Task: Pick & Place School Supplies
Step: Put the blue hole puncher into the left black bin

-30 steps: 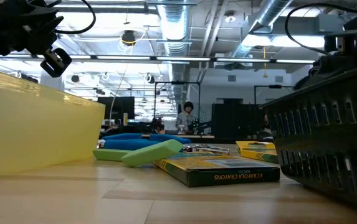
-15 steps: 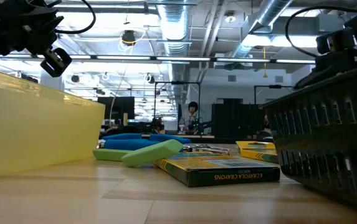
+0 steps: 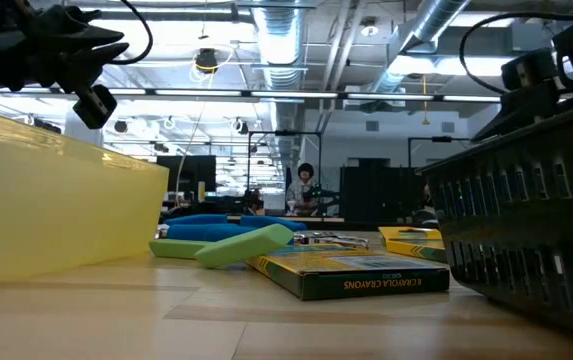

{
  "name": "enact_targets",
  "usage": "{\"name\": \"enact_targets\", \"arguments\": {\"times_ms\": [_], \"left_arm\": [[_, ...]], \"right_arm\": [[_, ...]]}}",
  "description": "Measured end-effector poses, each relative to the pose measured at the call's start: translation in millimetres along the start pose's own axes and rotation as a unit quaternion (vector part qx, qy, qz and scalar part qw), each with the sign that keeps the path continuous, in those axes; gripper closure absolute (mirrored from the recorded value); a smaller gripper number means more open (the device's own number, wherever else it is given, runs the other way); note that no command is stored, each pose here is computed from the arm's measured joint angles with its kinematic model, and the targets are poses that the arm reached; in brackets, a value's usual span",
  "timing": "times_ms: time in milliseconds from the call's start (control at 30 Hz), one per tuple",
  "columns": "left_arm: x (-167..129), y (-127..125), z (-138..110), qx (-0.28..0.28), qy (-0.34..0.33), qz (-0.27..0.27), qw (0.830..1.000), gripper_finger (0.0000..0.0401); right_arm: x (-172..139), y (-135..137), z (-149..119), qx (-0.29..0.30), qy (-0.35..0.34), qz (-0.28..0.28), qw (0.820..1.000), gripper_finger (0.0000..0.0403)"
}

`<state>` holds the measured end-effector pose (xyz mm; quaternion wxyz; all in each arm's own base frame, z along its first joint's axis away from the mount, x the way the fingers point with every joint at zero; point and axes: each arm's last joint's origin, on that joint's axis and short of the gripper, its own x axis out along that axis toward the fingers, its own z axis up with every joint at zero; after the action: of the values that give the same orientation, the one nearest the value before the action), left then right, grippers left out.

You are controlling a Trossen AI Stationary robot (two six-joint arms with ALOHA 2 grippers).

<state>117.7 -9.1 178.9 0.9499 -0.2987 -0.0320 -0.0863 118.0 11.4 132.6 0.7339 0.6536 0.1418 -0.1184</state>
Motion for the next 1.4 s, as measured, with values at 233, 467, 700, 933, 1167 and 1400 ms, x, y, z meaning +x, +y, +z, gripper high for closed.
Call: {"name": "enact_targets", "arguments": {"times_ms": [233, 467, 700, 933, 1167, 1400], "left_arm": [[0, -2, 4, 0.002, -0.022, -0.005, 1.000, 0.0366], [0, -1, 5, -0.002, -0.033, 0.006, 0.999, 0.0366], [-1, -5, 9, 0.000, -0.056, -0.011, 0.998, 0.0366], [0, -4, 10, -0.013, -0.067, 0.003, 0.998, 0.0366], [4, 0, 8, -0.099, -0.073, 0.026, 0.992, 0.0366], [0, -12, 37, -0.108, -0.257, -0.013, 0.960, 0.0366]], "right_arm": [[0, 8, 4, 0.022, -0.046, 0.038, 0.998, 0.0179], [-3, 20, 12, 0.031, -0.097, 0.103, 0.989, 0.0179], [-3, 22, 15, 0.036, -0.111, 0.112, 0.987, 0.0179], [-3, 22, 17, 0.038, -0.119, 0.111, 0.986, 0.0179], [-7, 33, 21, 0.045, -0.162, 0.171, 0.971, 0.0179], [-26, 79, 35, -0.042, -0.282, 0.276, 0.918, 0.0179]]}}
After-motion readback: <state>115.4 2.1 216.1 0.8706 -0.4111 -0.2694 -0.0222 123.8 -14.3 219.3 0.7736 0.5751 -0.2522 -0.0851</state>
